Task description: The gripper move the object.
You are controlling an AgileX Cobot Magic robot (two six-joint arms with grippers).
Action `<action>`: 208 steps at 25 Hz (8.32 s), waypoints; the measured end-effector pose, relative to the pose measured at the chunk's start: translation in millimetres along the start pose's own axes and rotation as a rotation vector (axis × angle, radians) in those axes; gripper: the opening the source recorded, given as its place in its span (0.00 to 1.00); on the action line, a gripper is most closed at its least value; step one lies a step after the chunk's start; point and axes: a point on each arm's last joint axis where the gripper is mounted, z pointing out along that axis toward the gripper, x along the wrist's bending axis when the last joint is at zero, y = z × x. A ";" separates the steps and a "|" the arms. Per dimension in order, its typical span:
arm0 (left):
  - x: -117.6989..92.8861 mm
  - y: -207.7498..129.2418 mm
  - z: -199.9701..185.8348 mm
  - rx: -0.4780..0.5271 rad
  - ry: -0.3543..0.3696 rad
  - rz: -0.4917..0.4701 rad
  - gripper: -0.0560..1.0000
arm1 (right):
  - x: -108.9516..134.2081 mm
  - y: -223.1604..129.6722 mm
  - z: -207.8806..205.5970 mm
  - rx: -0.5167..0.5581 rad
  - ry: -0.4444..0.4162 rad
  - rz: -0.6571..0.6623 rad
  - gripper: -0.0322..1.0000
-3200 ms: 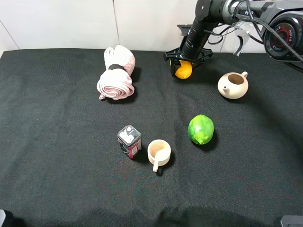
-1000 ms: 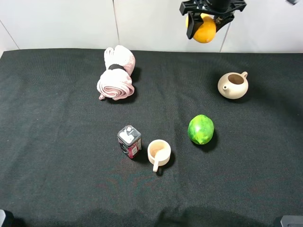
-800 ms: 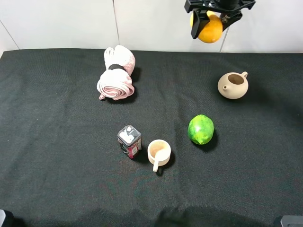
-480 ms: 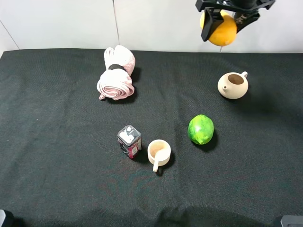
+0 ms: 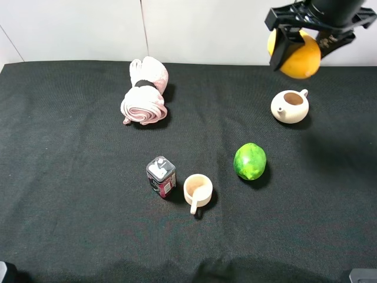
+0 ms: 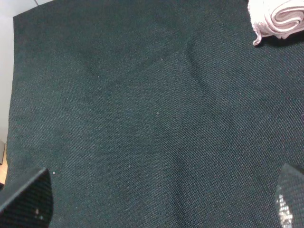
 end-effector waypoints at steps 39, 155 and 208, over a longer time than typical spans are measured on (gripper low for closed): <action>0.1 0.0 0.0 0.000 0.001 0.000 0.99 | -32.2 -140.4 99.4 0.054 -0.051 0.196 0.48; 0.1 0.0 0.0 0.000 0.001 0.000 0.99 | -14.5 -207.6 -88.0 -0.401 0.028 0.123 0.70; 0.1 0.0 0.0 0.000 0.001 0.000 0.99 | -45.0 -321.2 -47.6 -0.961 -0.319 0.239 0.70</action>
